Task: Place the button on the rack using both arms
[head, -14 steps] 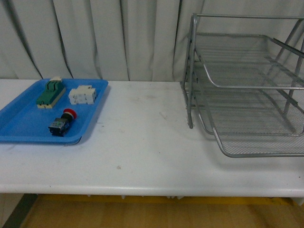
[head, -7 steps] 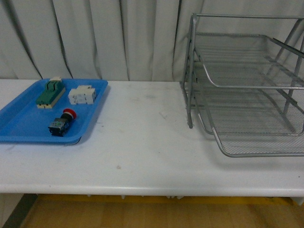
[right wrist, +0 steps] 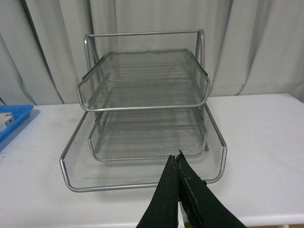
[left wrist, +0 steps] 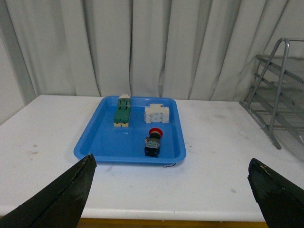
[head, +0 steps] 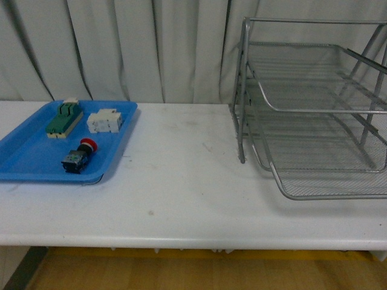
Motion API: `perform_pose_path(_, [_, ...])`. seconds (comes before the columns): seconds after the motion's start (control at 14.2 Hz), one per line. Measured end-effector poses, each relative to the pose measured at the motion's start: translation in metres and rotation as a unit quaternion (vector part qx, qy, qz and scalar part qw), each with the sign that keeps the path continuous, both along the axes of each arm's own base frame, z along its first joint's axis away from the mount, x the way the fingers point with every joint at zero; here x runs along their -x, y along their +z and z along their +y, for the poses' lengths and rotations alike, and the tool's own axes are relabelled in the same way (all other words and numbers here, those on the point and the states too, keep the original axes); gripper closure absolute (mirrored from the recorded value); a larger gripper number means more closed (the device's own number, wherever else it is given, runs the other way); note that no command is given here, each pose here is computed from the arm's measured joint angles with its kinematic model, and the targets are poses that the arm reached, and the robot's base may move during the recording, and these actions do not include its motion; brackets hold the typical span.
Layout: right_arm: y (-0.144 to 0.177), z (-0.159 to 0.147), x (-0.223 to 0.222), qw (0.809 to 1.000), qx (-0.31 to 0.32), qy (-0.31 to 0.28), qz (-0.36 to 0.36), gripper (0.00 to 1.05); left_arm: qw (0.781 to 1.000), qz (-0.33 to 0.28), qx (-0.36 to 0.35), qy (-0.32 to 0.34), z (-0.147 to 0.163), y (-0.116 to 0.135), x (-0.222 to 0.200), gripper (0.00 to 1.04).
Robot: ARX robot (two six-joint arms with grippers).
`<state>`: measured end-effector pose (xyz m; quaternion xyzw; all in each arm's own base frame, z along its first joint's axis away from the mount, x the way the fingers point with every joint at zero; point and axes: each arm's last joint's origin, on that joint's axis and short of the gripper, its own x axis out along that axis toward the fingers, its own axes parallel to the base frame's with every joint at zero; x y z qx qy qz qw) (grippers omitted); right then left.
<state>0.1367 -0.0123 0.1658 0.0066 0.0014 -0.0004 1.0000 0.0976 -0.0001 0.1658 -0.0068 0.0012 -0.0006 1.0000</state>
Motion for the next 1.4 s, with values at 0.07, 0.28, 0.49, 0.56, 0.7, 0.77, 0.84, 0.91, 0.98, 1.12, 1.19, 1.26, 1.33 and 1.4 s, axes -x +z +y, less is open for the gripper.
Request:
perform_pose_path(0.07, [0.003,0.014,0.008,1.0,0.004,0.011,-0.005,1.03,1.0,0.0,0.0,0.0,0.0,0.0,0.0,0.07])
perform_pose_path(0.28, [0.004,0.012,0.015,1.0,0.004,0.001,-0.006,1.03,1.0,0.0,0.0,0.0,0.0,0.0,0.0,0.07])
perform_pose_path(0.49, [0.005,0.012,0.02,1.0,0.004,0.001,-0.008,1.03,1.0,0.0,0.0,0.0,0.0,0.0,0.0,0.07])
perform_pose_path(0.56, [0.005,0.012,0.022,1.0,0.004,0.001,-0.009,1.03,1.0,0.0,0.0,0.0,0.0,0.0,0.0,0.07])
perform_pose_path(0.7, [0.005,0.012,0.024,1.0,0.004,0.001,-0.008,1.03,1.0,0.0,0.0,0.0,0.0,0.0,0.0,0.07])
perform_pose_path(0.77, [0.004,0.012,0.026,1.0,0.004,0.001,-0.008,1.03,1.0,0.0,0.0,0.0,0.0,0.0,0.0,0.07])
perform_pose_path(0.84, [0.004,0.012,0.027,1.0,0.004,0.001,-0.008,1.03,1.0,0.0,0.0,0.0,0.0,0.0,0.0,0.07])
perform_pose_path(0.91, [0.004,0.012,0.028,1.0,0.004,0.001,-0.008,1.03,1.0,0.0,0.0,0.0,0.0,0.0,0.0,0.07])
perform_pose_path(0.98, [0.004,0.012,0.029,1.0,0.004,0.001,-0.008,1.03,1.0,0.0,0.0,0.0,0.0,0.0,0.0,0.07])
perform_pose_path(1.12, [0.002,0.012,0.039,1.0,0.004,0.001,-0.007,1.03,1.0,0.0,0.0,0.0,0.0,0.0,0.0,0.07])
perform_pose_path(1.19, [0.002,0.012,0.04,1.0,0.004,0.0,-0.008,1.03,1.0,0.0,0.0,0.0,0.0,0.0,0.0,0.07])
perform_pose_path(1.26, [0.001,0.012,0.039,1.0,0.004,0.0,-0.001,1.03,1.0,0.0,0.0,0.0,0.0,0.0,0.0,0.07])
perform_pose_path(1.33, [0.001,0.012,0.039,1.0,0.004,0.0,-0.005,1.03,1.0,0.0,0.0,0.0,0.0,0.0,0.0,0.07])
perform_pose_path(1.4, [0.001,0.012,0.039,1.0,0.004,0.0,-0.003,1.03,1.0,0.0,0.0,0.0,0.0,0.0,0.0,0.07])
